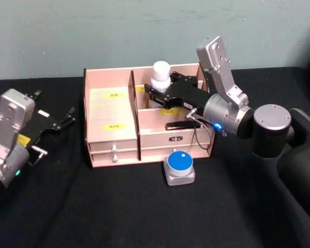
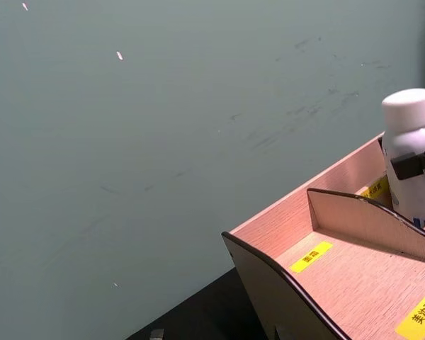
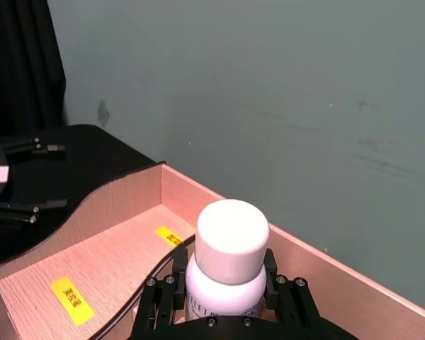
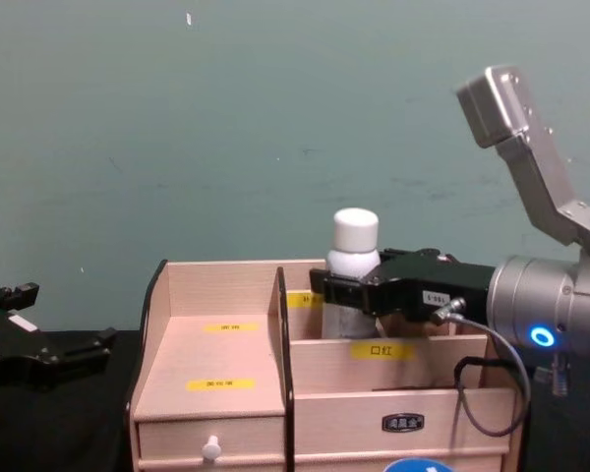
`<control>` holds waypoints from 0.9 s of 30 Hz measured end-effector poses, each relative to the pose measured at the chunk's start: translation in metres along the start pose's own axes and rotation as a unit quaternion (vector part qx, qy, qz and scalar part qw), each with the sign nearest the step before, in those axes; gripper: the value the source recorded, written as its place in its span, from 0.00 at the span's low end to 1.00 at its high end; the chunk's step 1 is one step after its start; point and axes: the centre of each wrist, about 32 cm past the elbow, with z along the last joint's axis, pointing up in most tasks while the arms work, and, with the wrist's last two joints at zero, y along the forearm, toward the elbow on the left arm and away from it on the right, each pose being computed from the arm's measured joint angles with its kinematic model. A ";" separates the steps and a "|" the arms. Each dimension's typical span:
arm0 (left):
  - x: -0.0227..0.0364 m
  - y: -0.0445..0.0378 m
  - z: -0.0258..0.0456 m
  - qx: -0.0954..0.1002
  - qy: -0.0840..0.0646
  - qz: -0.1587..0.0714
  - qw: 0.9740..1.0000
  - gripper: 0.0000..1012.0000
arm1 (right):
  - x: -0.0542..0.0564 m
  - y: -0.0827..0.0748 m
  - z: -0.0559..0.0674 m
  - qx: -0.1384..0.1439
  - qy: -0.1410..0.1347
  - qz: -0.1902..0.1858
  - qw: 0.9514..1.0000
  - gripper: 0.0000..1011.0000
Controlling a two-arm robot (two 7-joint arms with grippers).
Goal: Pick up the facial cleanser and watermelon frost from the table and place them into the tiered storage box.
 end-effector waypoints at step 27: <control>0.0000 0.0000 0.0000 0.000 0.000 0.000 1.000 1.00 | 0.000 -0.001 0.001 0.002 0.001 0.000 1.000 0.99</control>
